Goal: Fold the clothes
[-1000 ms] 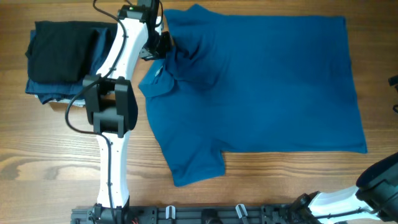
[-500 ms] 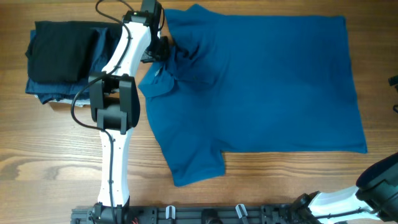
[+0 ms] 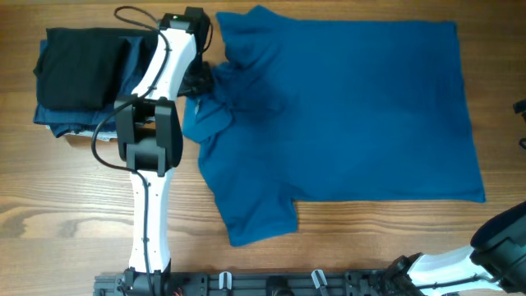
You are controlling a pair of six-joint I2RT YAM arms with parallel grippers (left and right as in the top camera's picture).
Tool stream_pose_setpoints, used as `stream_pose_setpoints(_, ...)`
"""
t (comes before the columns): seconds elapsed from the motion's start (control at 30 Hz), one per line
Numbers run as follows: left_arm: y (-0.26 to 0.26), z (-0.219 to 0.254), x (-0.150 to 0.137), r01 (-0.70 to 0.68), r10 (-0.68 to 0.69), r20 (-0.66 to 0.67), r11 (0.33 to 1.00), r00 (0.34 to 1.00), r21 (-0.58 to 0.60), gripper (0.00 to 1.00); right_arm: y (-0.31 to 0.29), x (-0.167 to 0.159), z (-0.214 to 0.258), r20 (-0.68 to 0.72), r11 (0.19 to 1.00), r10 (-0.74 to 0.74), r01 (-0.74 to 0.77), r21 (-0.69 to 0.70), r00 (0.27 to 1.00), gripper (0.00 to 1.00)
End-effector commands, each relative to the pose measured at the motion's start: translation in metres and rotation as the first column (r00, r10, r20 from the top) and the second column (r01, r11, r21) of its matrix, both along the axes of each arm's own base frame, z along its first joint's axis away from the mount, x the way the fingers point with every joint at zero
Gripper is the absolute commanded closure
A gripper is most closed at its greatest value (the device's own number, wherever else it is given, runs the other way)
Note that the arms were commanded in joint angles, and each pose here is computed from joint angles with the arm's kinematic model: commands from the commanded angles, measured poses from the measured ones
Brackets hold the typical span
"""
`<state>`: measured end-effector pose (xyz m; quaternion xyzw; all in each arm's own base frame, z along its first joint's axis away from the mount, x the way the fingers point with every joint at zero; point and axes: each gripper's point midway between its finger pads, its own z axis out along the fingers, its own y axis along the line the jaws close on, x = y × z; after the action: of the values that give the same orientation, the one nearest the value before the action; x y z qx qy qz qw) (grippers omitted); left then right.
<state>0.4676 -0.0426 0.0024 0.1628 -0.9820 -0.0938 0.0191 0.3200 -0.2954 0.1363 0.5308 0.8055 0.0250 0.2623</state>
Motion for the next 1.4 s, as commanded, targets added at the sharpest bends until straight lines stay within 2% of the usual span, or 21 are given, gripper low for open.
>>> stream_pose_setpoints(0.0,0.027,-0.026,-0.012,-0.085,0.090,-0.058,0.993,0.994,0.083,0.96,-0.002,0.001,0.009,0.022,1.000,0.002,-0.002,-0.010,1.000,0.00)
stream_pose_setpoints(0.13,0.027,-0.010,-0.014,-0.136,0.140,-0.042,0.987,0.989,0.088,0.96,-0.002,0.001,0.009,0.022,1.000,0.002,-0.001,-0.010,1.000,0.00)
stream_pose_setpoints(0.3,0.025,0.041,-0.005,-0.188,0.183,0.077,0.981,0.980,0.055,0.96,-0.002,0.001,0.009,0.022,1.000,0.002,-0.002,-0.010,1.000,0.00)
stream_pose_setpoints(0.5,0.008,0.147,0.007,-0.161,0.166,0.322,0.986,0.932,-0.042,0.93,-0.002,0.001,0.009,0.022,1.000,0.002,-0.002,-0.010,1.000,0.00)
stream_pose_setpoints(0.6,-0.010,0.205,-0.002,-0.115,0.160,0.426,0.985,0.891,-0.129,0.83,-0.002,0.001,0.009,0.022,1.000,0.002,-0.002,-0.010,1.000,0.00)
stream_pose_setpoints(0.63,-0.017,0.222,-0.008,-0.088,0.156,0.450,0.982,0.879,-0.168,0.80,-0.002,0.001,0.009,0.022,1.000,0.002,-0.002,-0.010,1.000,0.00)
stream_pose_setpoints(0.73,-0.039,0.267,-0.030,0.022,0.119,0.500,0.964,0.858,-0.266,0.79,-0.002,0.001,0.009,0.022,1.000,0.002,-0.002,-0.010,1.000,0.00)
stream_pose_setpoints(0.83,-0.051,0.299,-0.056,0.085,0.100,0.528,0.945,0.844,-0.315,0.80,-0.002,0.001,0.009,0.022,1.000,0.002,-0.002,-0.010,1.000,0.00)
stream_pose_setpoints(1.1,-0.085,0.348,-0.145,0.227,-0.017,0.550,0.921,0.835,-0.317,0.83,-0.002,0.001,0.009,0.022,1.000,0.002,-0.001,-0.010,1.000,0.00)
stream_pose_setpoints(1.23,-0.077,0.354,-0.175,0.178,-0.010,0.540,0.949,0.842,-0.260,0.83,-0.002,0.001,0.009,0.022,1.000,0.002,-0.002,-0.010,1.000,0.00)
stream_pose_setpoints(1.37,-0.081,0.366,-0.197,0.211,-0.016,0.570,0.937,0.821,-0.277,0.80,-0.002,0.001,0.009,0.022,1.000,0.002,-0.002,-0.010,1.000,0.00)
